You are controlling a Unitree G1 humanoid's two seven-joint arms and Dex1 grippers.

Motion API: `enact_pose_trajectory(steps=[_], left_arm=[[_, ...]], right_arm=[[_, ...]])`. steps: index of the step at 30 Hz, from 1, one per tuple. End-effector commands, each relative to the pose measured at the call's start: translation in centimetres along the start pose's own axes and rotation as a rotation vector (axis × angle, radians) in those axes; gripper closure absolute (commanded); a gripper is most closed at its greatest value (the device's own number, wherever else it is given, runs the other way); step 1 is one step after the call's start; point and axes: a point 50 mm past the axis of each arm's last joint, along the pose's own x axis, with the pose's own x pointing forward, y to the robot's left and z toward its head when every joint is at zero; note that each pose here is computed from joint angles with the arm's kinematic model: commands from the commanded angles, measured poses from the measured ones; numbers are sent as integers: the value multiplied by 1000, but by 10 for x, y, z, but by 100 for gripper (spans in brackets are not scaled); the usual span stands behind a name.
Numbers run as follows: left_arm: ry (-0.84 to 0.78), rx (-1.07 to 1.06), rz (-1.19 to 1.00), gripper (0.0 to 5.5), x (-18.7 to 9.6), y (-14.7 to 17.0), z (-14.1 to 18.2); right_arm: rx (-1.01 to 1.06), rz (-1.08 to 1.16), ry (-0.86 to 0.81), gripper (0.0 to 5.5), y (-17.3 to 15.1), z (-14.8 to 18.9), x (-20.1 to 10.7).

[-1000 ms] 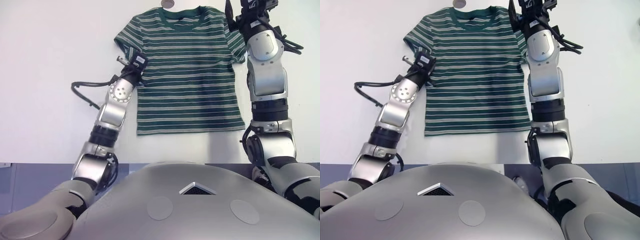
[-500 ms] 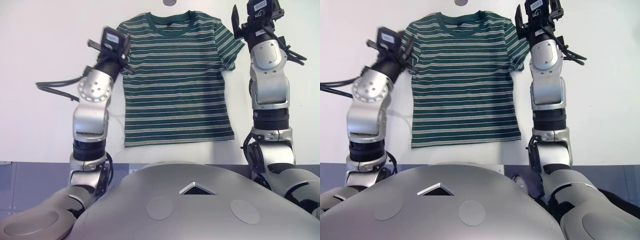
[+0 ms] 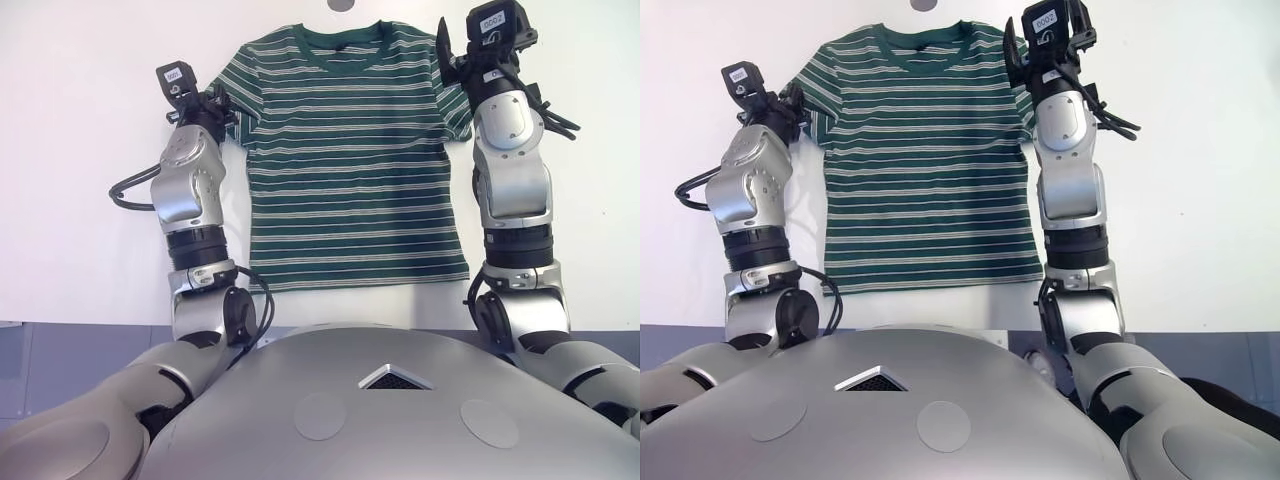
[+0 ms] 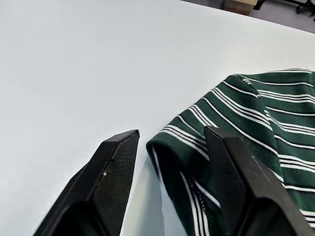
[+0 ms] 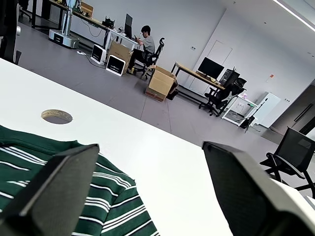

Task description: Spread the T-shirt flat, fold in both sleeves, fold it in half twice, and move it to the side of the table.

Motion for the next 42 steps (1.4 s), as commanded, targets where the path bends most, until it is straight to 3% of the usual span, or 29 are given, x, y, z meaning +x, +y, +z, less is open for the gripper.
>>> enact_pose_trajectory(steps=[1, 5, 18, 27, 35, 42], left_arm=[[37, 26, 24, 308, 7, 0, -8], [56, -8, 51, 332, 11, 2, -17], [-38, -79, 27, 547, 9, -1, -3], [-166, 11, -17, 547, 12, -4, 34], [-169, 47, -235, 547, -9, -66, 39], [-96, 37, -334, 547, -15, -106, 19]], right_arm=[[3, -24, -17, 158, -1, 3, 0], [9, -24, -23, 158, 0, 4, 1], [-11, -6, -34, 158, 1, 4, 2], [-6, -2, -32, 158, 3, 4, 2], [2, -12, -30, 158, 5, 3, 2], [5, -11, -32, 158, 5, 4, 2]])
